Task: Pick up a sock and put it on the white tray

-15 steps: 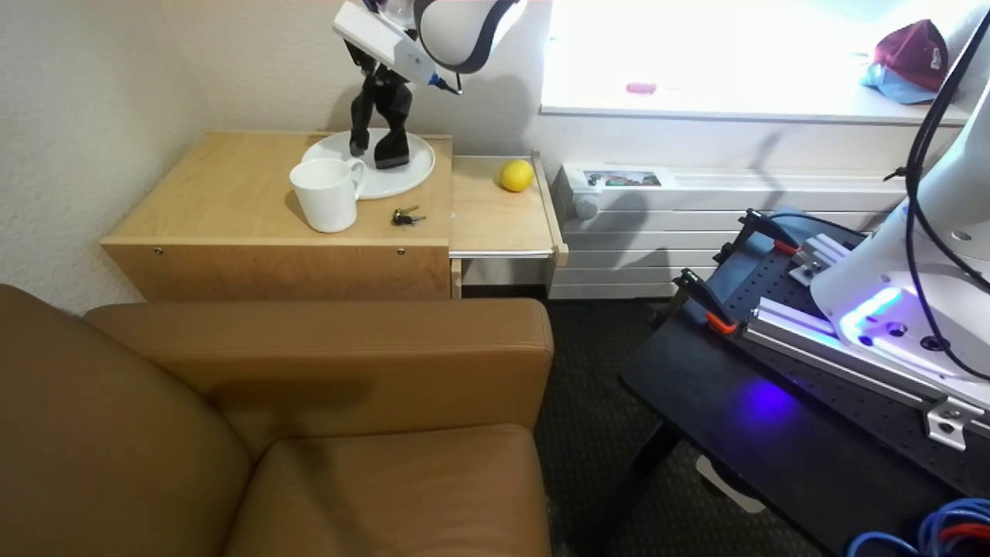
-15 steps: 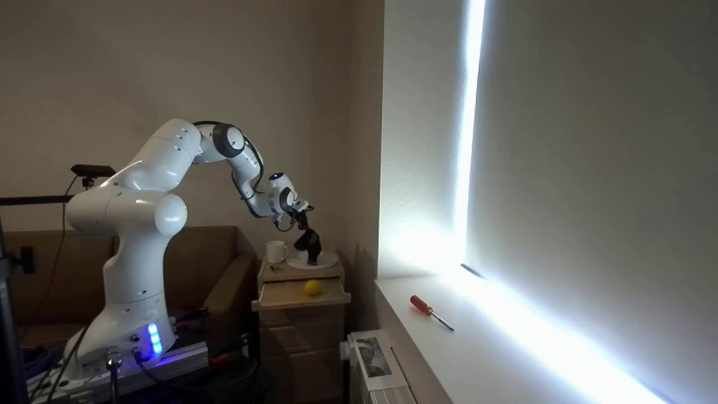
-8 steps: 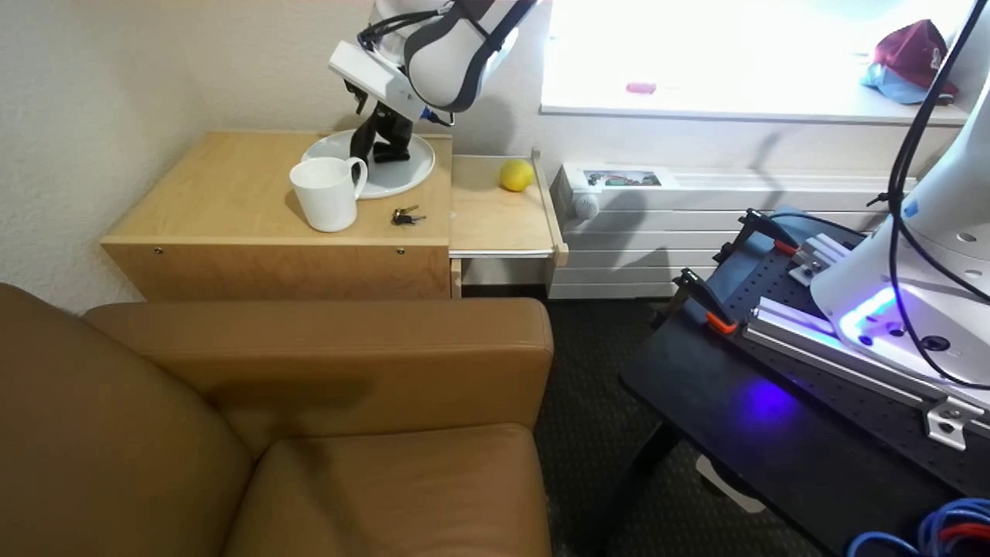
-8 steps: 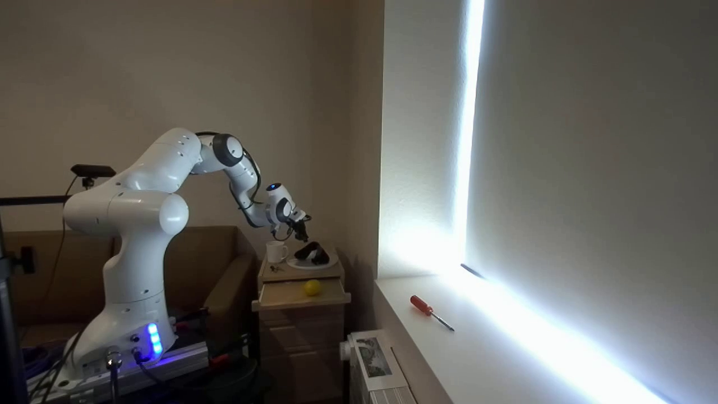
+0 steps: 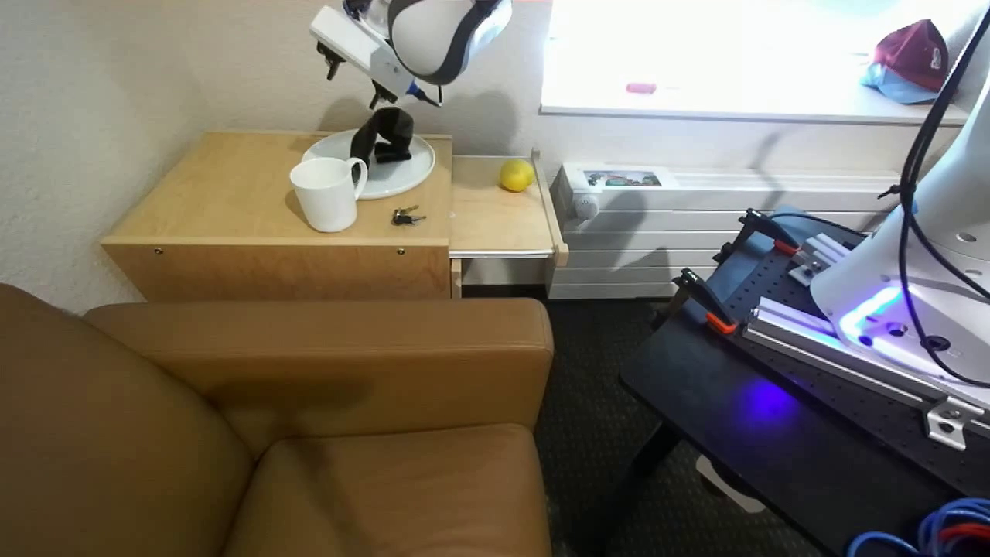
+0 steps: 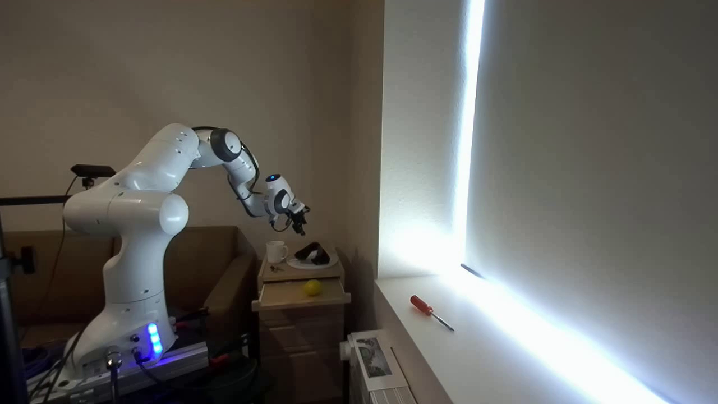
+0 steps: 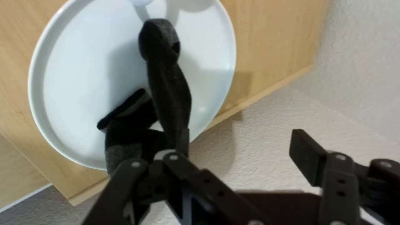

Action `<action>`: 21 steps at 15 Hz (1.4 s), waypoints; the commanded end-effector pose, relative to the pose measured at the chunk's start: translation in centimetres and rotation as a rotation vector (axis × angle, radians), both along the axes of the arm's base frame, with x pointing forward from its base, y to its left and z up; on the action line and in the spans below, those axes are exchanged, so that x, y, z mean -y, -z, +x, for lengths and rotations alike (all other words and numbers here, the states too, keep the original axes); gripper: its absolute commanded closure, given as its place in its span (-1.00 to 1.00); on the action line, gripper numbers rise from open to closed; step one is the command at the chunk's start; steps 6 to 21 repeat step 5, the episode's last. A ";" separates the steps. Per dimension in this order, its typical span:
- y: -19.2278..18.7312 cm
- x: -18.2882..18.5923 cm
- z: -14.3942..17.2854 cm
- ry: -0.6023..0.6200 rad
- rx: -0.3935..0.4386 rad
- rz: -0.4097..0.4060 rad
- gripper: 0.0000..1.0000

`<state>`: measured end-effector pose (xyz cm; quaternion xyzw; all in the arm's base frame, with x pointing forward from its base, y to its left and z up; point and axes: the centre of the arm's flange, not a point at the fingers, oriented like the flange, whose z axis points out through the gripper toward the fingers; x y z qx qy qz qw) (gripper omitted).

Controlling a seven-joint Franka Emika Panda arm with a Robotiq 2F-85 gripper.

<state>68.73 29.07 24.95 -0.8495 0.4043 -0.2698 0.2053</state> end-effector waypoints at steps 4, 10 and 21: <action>-10.0 -0.6 -1.1 -0.059 0.085 0.052 -1.00; -12.0 -0.6 -1.5 -0.064 0.095 0.063 -1.00; -12.0 -0.6 -1.5 -0.064 0.095 0.063 -1.00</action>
